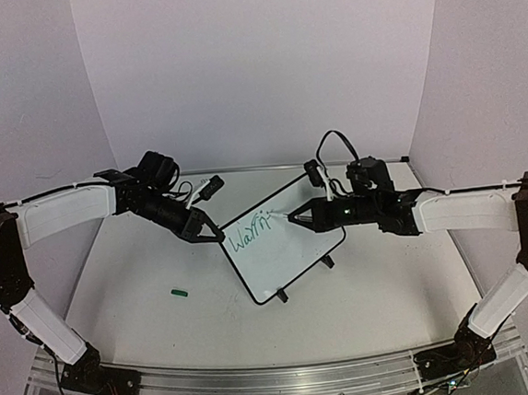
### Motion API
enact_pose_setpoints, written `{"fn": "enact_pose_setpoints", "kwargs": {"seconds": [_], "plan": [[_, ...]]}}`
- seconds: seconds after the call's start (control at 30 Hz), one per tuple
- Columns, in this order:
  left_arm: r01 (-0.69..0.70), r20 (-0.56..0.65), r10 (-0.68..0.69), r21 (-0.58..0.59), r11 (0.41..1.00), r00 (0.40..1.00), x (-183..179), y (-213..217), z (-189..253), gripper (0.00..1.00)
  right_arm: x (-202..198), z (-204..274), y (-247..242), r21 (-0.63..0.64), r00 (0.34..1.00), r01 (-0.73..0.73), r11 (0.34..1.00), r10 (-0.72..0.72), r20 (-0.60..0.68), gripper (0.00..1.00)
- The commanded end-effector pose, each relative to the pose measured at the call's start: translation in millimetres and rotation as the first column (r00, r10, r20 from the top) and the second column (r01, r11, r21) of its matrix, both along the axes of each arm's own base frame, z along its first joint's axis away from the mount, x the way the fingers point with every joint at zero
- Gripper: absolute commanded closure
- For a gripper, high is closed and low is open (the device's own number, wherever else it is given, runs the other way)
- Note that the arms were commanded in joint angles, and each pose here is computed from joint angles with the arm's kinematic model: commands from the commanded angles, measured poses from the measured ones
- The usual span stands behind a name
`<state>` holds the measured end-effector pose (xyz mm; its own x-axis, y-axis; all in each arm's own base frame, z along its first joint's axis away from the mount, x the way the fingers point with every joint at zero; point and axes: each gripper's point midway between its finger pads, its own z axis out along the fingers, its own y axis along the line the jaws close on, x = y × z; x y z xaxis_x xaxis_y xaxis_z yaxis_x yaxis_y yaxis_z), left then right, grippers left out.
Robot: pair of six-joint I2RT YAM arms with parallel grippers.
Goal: Write a sentence on the whiteboard
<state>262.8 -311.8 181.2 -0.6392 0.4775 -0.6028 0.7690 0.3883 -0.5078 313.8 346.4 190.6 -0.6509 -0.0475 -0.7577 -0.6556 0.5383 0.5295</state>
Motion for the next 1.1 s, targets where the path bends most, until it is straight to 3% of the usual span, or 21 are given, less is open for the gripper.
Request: {"fn": "enact_pose_setpoints", "kwargs": {"seconds": [0.0,0.33,0.7,1.07], "plan": [[0.057,0.008,-0.058,0.027,0.998,0.998,-12,-6,-6,1.00,-4,-11,-8,-0.015,0.999,0.025,1.000,-0.025,-0.023,1.00],[0.058,0.005,-0.058,0.027,0.998,0.998,-12,-6,-6,1.00,-4,-8,-16,-0.020,0.998,0.059,0.998,-0.060,-0.007,1.00],[0.059,0.005,-0.060,0.028,0.998,0.998,-12,-6,-6,1.00,3,47,-5,0.053,0.995,0.026,0.998,-0.031,0.097,1.00],[0.060,0.005,-0.060,0.027,0.998,0.998,-12,-6,-6,1.00,17,37,1,0.021,0.995,0.047,0.999,-0.049,0.092,1.00]]}}
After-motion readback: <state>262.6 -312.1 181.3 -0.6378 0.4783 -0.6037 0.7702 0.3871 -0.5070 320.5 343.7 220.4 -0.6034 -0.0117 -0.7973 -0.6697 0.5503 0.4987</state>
